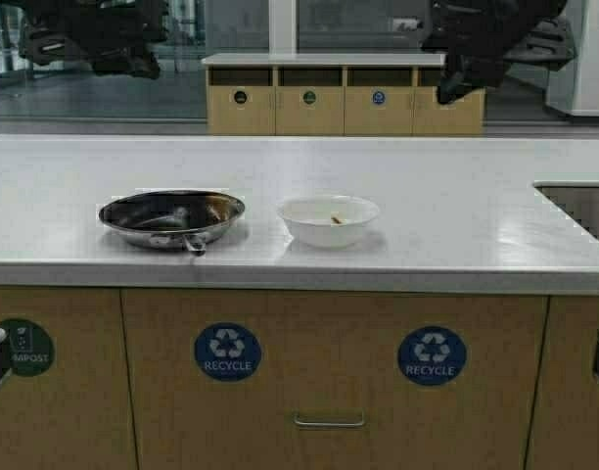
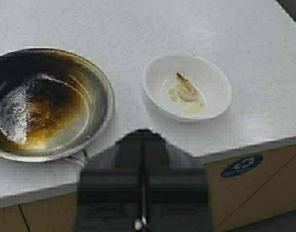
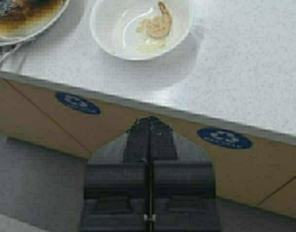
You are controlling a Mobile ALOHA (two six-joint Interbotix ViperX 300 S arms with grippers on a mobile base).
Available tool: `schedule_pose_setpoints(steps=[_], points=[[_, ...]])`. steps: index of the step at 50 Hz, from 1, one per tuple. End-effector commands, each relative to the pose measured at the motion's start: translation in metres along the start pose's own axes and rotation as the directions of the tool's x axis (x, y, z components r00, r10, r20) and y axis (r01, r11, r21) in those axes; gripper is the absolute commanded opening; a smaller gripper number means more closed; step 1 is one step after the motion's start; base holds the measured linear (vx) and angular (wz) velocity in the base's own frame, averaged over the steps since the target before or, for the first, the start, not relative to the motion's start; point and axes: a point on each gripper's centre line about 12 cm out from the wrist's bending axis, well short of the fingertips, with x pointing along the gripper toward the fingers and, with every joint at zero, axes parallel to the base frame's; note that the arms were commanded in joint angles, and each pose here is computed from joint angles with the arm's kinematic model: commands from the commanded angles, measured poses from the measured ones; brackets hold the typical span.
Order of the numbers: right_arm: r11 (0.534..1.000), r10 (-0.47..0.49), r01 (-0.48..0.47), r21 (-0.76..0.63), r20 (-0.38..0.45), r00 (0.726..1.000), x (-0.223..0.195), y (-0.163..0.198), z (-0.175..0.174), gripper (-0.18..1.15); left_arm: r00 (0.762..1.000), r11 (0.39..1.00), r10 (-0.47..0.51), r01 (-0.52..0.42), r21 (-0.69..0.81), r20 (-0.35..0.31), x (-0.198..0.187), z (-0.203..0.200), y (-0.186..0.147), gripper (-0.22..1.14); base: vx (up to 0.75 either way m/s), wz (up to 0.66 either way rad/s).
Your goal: Add oil to the pan and cook the shrimp and serve it
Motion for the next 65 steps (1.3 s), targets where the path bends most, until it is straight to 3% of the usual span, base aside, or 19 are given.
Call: schedule_pose_setpoints(steps=[1,65], points=[[1.000,0.007,-0.007,-0.004,0.038,0.999,-0.0054,0.0022,0.0105,0.05,1.000,1.000,-0.005,0.005,0.002,0.020,-0.0009,0.0059,-0.0012,0.04,0.00,0.00],[1.000,0.009,-0.009,-0.004,0.048,0.999,-0.0087,0.0026,0.0125,0.05,1.000,1.000,-0.004,0.004,-0.028,0.013,0.0017,0.0045,-0.0006,0.04,0.00,0.00]])
